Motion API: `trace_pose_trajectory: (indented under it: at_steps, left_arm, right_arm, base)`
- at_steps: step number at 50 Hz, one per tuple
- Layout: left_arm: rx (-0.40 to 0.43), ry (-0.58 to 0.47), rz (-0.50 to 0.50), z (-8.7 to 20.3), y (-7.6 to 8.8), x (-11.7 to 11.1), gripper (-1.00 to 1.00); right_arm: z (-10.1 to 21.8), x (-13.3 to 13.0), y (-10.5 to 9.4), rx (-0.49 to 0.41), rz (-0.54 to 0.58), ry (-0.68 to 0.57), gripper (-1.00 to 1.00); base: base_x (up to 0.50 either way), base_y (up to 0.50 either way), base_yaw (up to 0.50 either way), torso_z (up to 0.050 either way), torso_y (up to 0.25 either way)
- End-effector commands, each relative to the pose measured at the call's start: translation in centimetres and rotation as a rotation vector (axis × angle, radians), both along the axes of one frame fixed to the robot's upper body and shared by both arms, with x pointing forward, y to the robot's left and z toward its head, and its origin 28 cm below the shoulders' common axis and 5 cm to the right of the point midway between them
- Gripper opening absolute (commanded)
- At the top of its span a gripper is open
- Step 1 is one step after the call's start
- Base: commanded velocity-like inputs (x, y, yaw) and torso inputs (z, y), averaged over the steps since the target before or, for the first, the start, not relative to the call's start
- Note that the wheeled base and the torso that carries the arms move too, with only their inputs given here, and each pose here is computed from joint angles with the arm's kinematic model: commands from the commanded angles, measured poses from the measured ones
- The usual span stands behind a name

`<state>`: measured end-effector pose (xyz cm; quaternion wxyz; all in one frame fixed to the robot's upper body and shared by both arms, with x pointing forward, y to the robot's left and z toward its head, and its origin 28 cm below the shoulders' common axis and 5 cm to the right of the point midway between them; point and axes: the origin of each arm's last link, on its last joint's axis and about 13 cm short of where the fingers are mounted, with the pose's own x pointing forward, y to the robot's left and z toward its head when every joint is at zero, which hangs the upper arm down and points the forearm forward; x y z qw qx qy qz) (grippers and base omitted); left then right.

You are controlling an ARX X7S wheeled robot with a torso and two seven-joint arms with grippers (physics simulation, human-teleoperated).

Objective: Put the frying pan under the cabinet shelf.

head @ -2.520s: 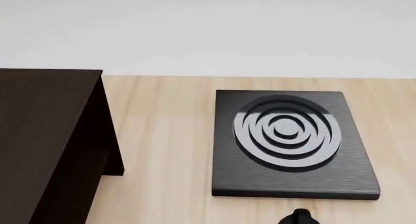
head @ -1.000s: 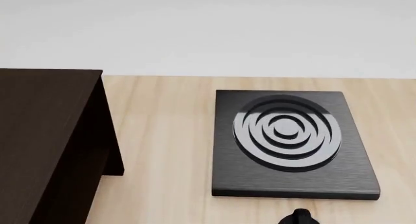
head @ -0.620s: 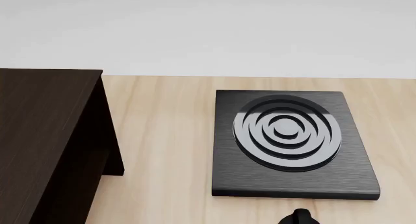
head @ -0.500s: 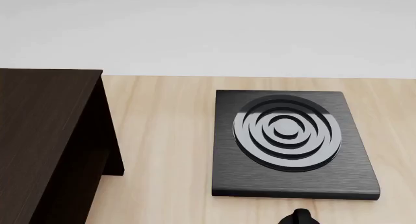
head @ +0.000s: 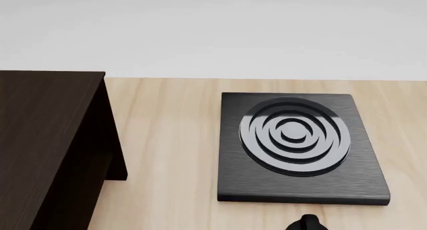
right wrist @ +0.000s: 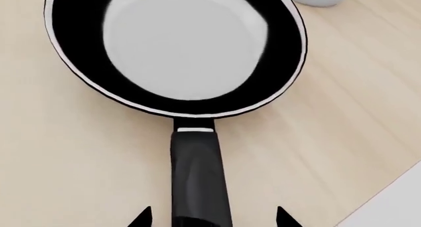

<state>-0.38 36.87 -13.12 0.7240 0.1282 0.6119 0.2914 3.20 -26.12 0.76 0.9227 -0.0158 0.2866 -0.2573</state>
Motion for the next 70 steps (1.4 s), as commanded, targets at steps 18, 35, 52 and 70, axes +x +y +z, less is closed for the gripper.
trace_pose_trajectory:
  at_steps: [18,35,52,70]
  left_arm:
    - [0.000,0.000,0.000,0.0,0.0,0.0,1.00]
    - [0.000,0.000,0.000,0.0,0.0,0.0,1.00]
    - [0.000,0.000,0.000,0.0,0.0,0.0,1.00]
    - [0.000,0.000,0.000,0.0,0.0,0.0,1.00]
  right_arm:
    - [-2.4,2.1,1.3,0.093,0.013,0.080,-1.00]
    - [-1.4,3.0,1.2,0.091,0.087,0.026,-1.00]
    - [5.2,4.9,1.9,-0.052,0.172,-0.092,-1.00]
    - [9.7,6.5,2.4,-0.151,0.239,-0.164,-1.00]
  base:
    - [0.01,0.00,0.01,0.000,0.000]
    - [0.01,0.00,0.01,0.000,0.000]
    - [0.00,0.00,0.00,0.000,0.000]
    - [0.00,0.00,0.00,0.000,0.001]
